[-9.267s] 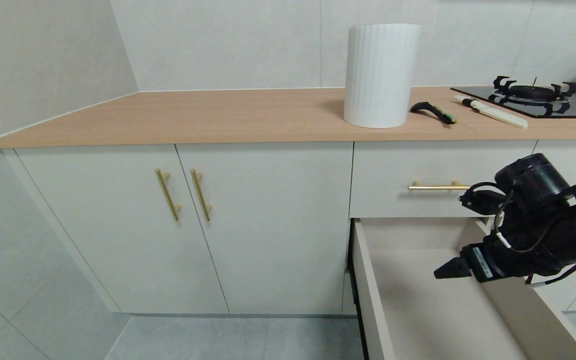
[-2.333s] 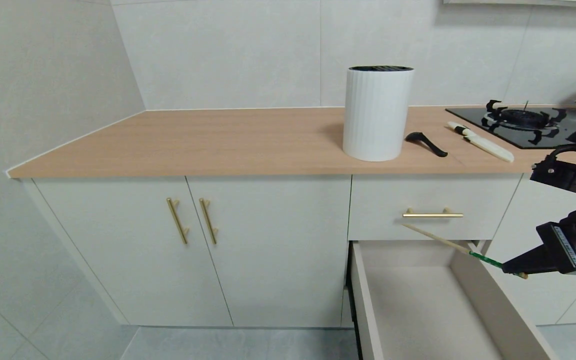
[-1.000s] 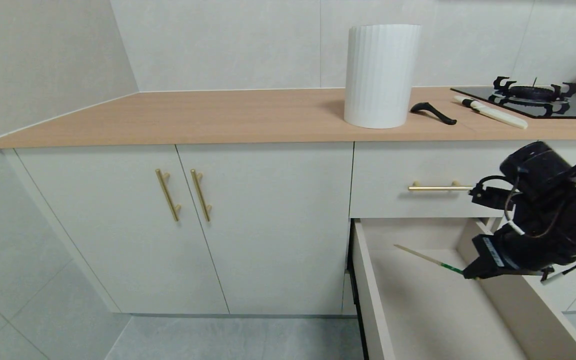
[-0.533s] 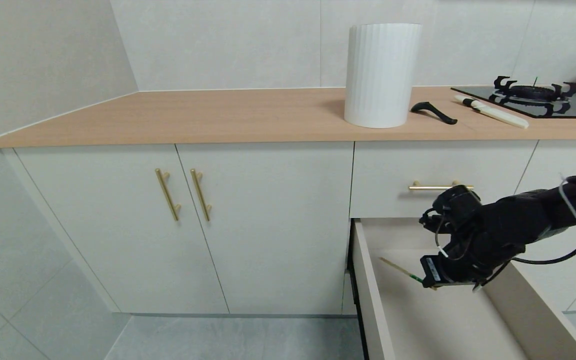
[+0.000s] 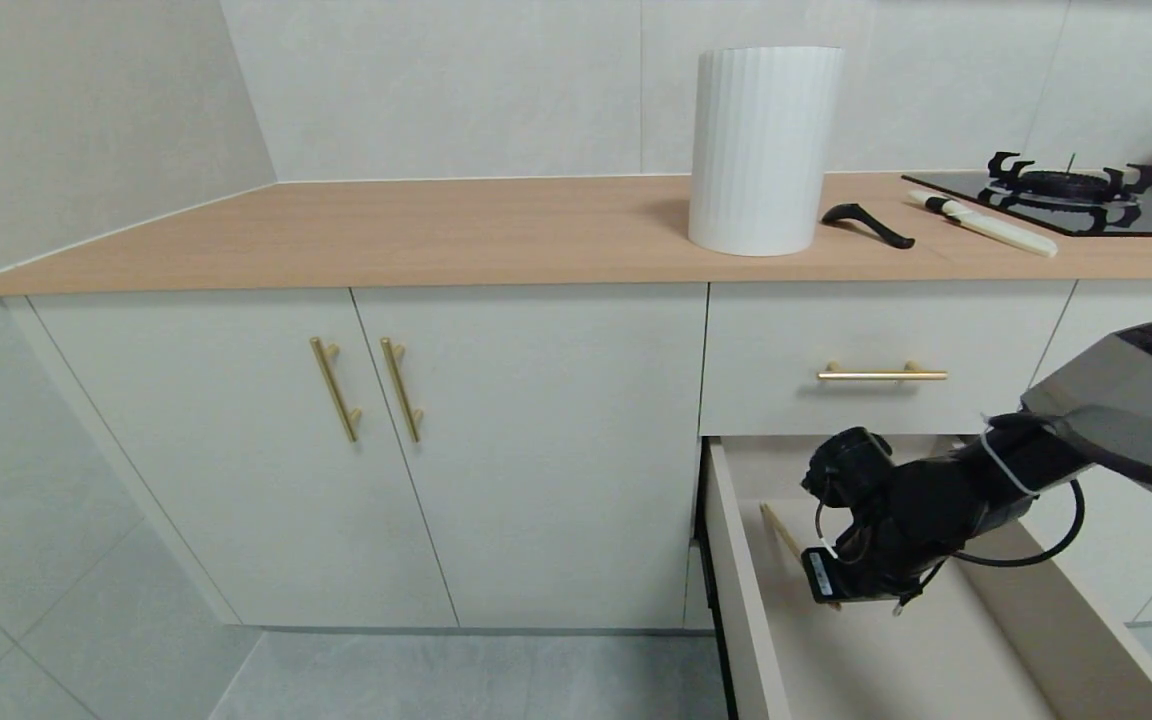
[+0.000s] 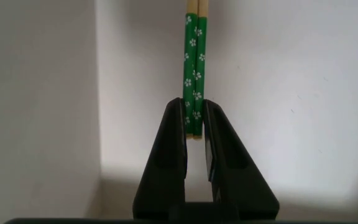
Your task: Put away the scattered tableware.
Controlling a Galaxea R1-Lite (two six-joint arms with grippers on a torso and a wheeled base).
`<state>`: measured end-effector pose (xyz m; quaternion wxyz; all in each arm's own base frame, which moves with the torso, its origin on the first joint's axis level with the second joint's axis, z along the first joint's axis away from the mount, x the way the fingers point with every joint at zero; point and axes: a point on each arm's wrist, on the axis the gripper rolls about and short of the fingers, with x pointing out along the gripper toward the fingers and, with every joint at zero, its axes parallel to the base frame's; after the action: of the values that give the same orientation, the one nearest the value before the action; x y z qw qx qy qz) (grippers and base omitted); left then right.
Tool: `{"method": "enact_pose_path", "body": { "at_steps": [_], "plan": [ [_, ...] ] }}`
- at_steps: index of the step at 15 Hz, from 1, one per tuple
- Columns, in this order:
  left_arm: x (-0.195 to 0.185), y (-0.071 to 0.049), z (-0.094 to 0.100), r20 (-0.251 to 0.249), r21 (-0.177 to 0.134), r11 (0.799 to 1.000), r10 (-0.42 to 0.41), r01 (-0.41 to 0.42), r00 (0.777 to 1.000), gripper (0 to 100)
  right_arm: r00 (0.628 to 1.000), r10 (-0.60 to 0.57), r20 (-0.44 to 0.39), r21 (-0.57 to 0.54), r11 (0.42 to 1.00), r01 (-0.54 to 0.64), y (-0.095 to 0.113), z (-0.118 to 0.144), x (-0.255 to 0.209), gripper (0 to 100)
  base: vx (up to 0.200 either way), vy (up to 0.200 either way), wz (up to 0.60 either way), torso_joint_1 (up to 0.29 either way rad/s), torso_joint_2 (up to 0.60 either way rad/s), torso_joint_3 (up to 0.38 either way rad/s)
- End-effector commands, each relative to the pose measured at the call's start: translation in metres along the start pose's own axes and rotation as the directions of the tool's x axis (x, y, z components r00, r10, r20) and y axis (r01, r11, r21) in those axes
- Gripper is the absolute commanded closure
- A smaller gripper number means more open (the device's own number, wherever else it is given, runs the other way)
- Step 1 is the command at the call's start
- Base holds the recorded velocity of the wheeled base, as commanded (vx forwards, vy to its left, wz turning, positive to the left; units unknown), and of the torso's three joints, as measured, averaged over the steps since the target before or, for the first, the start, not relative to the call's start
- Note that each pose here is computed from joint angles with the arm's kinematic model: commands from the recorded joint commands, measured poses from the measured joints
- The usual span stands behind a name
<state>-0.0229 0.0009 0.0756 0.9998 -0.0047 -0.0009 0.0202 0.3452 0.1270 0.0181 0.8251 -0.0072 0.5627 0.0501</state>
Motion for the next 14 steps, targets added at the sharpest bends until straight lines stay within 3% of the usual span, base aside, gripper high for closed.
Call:
{"method": "enact_pose_path", "body": {
  "at_steps": [1, 8, 9, 14],
  "plan": [
    [0.000, 0.000, 0.000, 0.001, 0.000, 1.000, -0.001, 0.001, 1.000, 0, 0.999, -0.035, -0.032, -0.007, 0.999, 0.035, 0.005, -0.009, 0.028, 100, 0.000, 0.000, 0.00, 0.000, 0.00, 0.000],
    [0.000, 0.000, 0.000, 0.001, -0.001, 1.000, -0.001, 0.001, 1.000, 0, 0.998, -0.060, -0.004, -0.003, 0.998, 0.060, 0.004, -0.011, 0.053, 100, 0.000, 0.000, 0.00, 0.000, 0.00, 0.000],
    [0.000, 0.000, 0.000, 0.000, -0.001, 1.000, 0.001, -0.001, 1.000, 0, 0.998, -0.061, -0.004, -0.002, 0.998, 0.061, 0.003, -0.011, 0.053, 0, 0.000, 0.000, 0.00, 0.000, 0.00, 0.000],
    [0.000, 0.000, 0.000, 0.001, 0.000, 1.000, -0.001, 0.001, 1.000, 0, 0.998, -0.061, -0.003, -0.001, 0.998, 0.061, 0.004, -0.011, 0.052, 0, 0.000, 0.000, 0.00, 0.000, 0.00, 0.000]
  ]
}}
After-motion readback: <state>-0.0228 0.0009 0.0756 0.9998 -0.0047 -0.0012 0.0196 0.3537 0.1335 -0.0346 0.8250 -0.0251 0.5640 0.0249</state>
